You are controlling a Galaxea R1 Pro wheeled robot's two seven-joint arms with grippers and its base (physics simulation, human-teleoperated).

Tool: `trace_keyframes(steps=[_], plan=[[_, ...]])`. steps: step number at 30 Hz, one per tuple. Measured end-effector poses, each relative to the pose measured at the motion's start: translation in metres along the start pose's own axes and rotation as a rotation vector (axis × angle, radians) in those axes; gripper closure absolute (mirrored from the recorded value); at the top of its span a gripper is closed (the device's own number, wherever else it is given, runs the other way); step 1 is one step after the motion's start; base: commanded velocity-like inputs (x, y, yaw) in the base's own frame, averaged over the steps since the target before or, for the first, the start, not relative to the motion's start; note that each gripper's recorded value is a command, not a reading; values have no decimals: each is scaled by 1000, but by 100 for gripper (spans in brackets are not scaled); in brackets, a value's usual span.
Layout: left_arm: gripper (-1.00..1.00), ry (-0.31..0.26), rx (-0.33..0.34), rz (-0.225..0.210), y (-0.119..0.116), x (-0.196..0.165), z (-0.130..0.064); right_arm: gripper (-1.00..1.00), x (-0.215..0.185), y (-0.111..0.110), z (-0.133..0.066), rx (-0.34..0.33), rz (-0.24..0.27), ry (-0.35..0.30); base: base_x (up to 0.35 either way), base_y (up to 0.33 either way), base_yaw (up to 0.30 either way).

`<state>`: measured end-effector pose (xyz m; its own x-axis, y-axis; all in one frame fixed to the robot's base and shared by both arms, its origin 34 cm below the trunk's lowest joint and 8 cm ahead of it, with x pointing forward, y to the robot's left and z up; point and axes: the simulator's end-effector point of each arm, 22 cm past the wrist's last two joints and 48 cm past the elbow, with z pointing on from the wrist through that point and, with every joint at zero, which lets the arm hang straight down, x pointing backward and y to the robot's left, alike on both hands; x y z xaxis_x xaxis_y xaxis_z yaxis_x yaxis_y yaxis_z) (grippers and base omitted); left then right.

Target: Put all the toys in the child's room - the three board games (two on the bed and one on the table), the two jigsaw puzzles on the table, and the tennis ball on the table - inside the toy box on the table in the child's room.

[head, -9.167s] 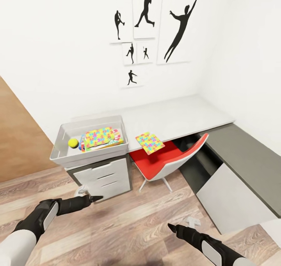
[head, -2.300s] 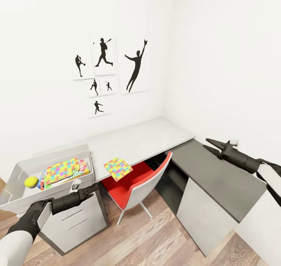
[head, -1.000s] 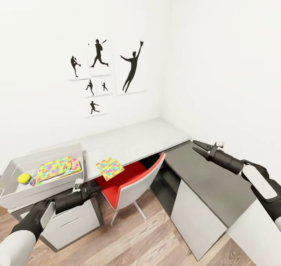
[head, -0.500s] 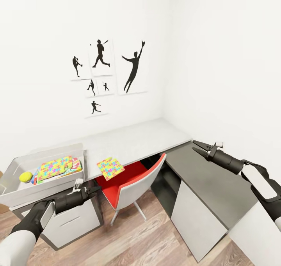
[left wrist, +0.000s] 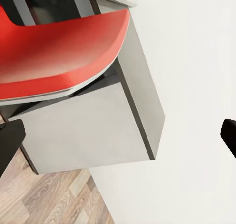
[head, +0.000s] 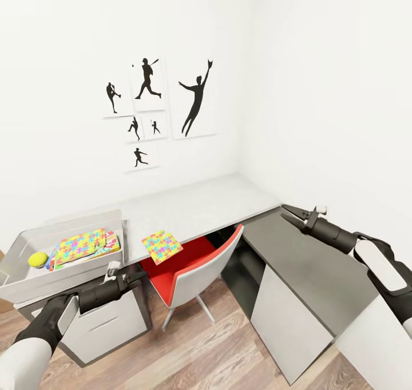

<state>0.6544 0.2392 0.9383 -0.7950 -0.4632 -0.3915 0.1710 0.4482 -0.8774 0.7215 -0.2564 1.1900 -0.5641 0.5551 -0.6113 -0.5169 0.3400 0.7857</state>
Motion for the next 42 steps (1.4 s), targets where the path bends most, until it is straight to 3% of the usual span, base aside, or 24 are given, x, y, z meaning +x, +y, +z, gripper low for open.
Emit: trace_keyframes(steps=[19, 34, 42], plan=[[-100, -8, 5, 7, -5, -4, -2, -100, -3, 11, 5, 15, -31, 9, 16, -78, 161], [-100, -14, 10, 16, -10, -7, -3, -100, -6, 18, 4, 10, -40, 6, 99, -60, 250], [-100, -14, 11, 18, -12, -7, -3, -100, -7, 20, 4, 9, -44, 3, 202, -14, 89]])
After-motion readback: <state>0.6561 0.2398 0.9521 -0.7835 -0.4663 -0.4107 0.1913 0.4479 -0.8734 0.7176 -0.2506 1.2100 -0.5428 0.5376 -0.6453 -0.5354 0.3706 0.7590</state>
